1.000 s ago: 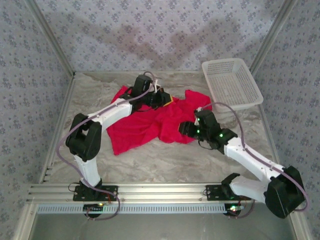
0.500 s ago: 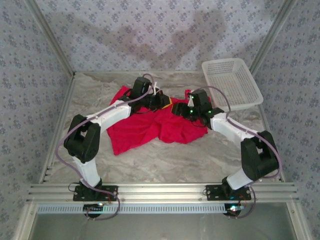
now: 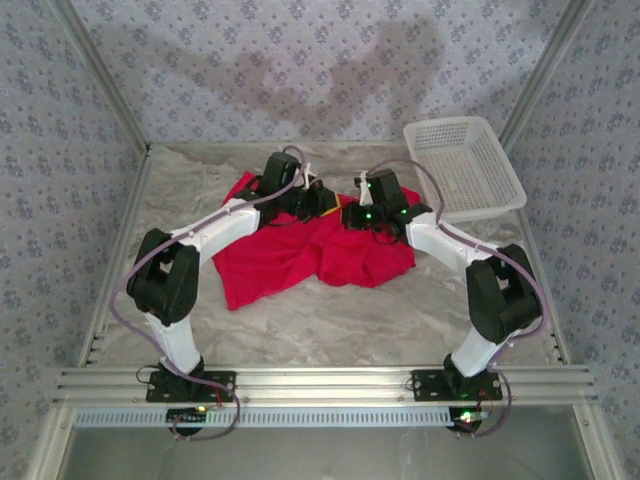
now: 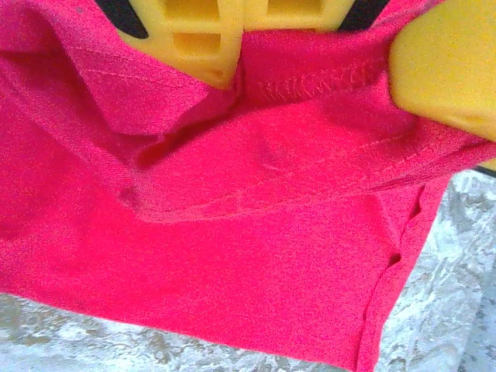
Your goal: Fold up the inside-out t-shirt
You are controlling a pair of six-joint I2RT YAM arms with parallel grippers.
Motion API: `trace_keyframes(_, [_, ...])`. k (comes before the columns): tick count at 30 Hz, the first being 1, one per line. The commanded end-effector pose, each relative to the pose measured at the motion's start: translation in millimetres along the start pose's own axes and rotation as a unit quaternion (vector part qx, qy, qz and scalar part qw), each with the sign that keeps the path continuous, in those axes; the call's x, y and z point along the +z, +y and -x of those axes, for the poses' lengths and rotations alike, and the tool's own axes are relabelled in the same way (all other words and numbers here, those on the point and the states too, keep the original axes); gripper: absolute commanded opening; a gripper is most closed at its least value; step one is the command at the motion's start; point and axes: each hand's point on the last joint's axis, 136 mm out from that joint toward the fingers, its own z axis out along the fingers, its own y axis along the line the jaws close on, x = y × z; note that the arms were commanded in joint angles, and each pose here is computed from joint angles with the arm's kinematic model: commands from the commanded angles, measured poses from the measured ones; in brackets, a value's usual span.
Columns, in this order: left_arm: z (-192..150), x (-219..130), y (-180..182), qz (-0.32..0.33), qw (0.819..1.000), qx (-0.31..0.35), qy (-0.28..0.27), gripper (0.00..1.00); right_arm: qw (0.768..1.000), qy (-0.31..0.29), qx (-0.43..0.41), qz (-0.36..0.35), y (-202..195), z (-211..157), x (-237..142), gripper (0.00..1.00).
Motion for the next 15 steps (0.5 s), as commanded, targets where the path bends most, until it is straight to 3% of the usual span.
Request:
trace_keyframes(1, [14.6, -60.0, 11.7, 0.086, 0.994, 0.046, -0.054, 0.23, 0.996, -0.025, 0.02, -0.086, -25.8, 11.8, -40.5, 0.0])
trace_keyframes(3, [5.5, -90.3, 43.3, 0.186, 0.978, 0.067, -0.066, 0.37, 0.988, -0.031, 0.066, -0.135, -51.2, 10.1, -59.8, 0.0])
trace_keyframes(5, [-16.9, -120.0, 75.1, 0.283, 0.954, 0.082, -0.053, 0.38, 0.976, -0.036, 0.121, -0.18, -77.6, 7.3, -78.6, 0.0])
trace_keyframes(7, [-49.5, -144.3, 103.5, 0.353, 0.931, 0.089, -0.027, 0.33, 0.968, -0.055, 0.135, -0.203, -95.2, 14.6, -89.5, 0.0])
trace_keyframes(11, [-116.2, -156.6, 145.1, 0.412, 0.907, 0.072, 0.042, 0.3, 0.967, -0.049, 0.153, -0.197, -94.4, 18.0, -82.9, 0.0])
trace_keyframes(13, [-141.1, -163.4, 166.9, 0.45, 0.891, 0.031, 0.058, 0.3, 0.97, -0.045, 0.15, -0.185, -84.2, 23.4, -77.0, 0.0])
trace_keyframes(15, [-154.7, -157.5, 178.0, 0.448, 0.892, -0.012, 0.055, 0.32, 0.972, -0.041, 0.141, -0.186, -77.3, 23.0, -72.6, 0.0])
